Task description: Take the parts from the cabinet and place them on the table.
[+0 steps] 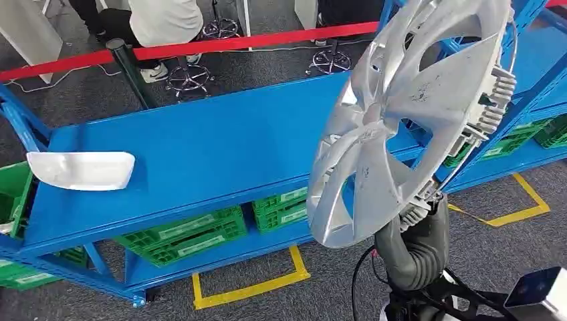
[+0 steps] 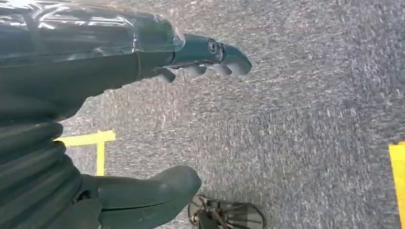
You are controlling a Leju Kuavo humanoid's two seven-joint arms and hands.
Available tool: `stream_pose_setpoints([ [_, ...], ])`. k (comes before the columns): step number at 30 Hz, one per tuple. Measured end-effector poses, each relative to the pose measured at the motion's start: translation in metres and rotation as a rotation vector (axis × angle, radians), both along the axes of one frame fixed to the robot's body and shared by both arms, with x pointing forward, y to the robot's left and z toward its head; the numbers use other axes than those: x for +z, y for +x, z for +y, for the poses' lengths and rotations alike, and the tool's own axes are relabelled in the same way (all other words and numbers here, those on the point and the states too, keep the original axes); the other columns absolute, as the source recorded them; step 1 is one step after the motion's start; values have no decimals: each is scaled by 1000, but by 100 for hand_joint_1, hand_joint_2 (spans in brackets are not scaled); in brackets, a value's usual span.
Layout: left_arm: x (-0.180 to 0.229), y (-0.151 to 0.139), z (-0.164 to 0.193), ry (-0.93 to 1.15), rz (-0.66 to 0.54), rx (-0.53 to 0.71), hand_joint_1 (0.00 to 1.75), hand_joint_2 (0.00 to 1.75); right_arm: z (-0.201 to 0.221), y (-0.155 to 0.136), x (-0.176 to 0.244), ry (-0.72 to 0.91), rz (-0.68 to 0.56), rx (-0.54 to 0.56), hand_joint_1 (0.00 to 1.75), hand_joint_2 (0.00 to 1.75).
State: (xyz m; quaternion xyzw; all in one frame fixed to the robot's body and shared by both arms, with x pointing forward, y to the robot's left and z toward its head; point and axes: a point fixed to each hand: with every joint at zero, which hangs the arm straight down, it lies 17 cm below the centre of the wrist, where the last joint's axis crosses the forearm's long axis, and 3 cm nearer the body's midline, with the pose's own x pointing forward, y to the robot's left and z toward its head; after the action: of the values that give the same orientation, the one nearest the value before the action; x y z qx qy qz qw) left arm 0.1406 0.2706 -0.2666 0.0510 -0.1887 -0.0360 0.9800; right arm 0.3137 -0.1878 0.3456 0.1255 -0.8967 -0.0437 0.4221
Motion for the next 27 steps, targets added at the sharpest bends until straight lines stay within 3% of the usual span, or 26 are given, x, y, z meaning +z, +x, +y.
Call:
stream_pose_setpoints([
  [27,1,-1,-22,-15,3,-26,0,175,-22,1,-4,4,18,-53,175,175],
])
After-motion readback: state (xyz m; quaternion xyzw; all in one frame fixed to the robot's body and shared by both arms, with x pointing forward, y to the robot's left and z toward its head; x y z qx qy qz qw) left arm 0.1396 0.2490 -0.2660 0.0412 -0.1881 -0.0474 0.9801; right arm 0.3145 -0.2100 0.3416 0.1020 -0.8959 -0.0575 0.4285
